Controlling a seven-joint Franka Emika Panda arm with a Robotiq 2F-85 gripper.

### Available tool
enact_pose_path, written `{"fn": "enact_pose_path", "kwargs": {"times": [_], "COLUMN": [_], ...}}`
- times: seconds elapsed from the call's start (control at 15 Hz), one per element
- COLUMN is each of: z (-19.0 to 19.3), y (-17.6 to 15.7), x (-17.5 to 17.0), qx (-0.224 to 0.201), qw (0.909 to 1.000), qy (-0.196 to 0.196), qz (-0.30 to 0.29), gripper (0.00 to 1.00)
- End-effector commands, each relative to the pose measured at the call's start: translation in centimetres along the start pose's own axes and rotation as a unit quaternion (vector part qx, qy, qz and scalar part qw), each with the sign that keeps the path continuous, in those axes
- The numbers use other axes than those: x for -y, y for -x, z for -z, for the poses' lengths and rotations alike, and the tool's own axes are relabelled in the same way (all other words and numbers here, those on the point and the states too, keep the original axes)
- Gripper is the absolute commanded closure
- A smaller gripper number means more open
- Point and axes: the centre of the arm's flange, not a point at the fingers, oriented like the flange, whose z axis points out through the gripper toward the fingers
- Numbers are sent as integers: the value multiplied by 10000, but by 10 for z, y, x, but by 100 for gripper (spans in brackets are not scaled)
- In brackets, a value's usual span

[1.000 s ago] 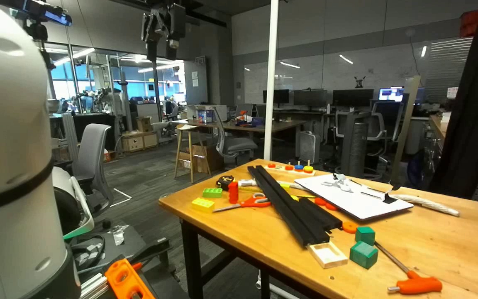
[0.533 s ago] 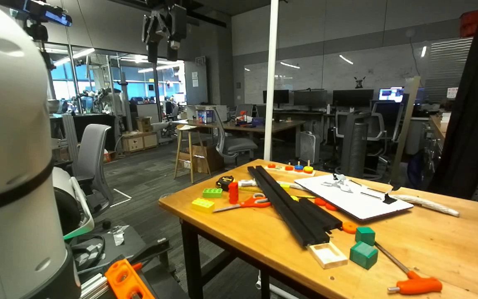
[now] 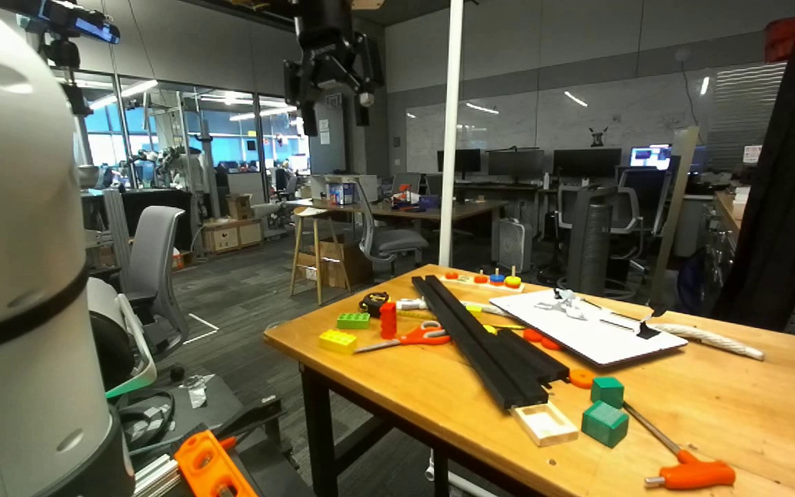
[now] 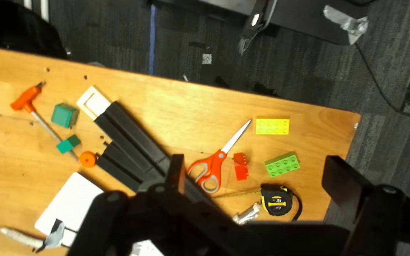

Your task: Turn the black object clockwise then put the green block on he first position on the wooden board

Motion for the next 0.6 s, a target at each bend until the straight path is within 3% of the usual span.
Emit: {"fn": "enact_pose_path", "kwargs": {"times": [0.0,0.2,0.53], "z": [-37,-72,-126], "y": [-24,-41,-61], "x": [-33,-57,-93], "qx": [-475,-743,-879], "qw": [9949,9859,9705], "qy": [266,281,-235], "qz": [850,1471,2231], "gripper": [0,0,0]}}
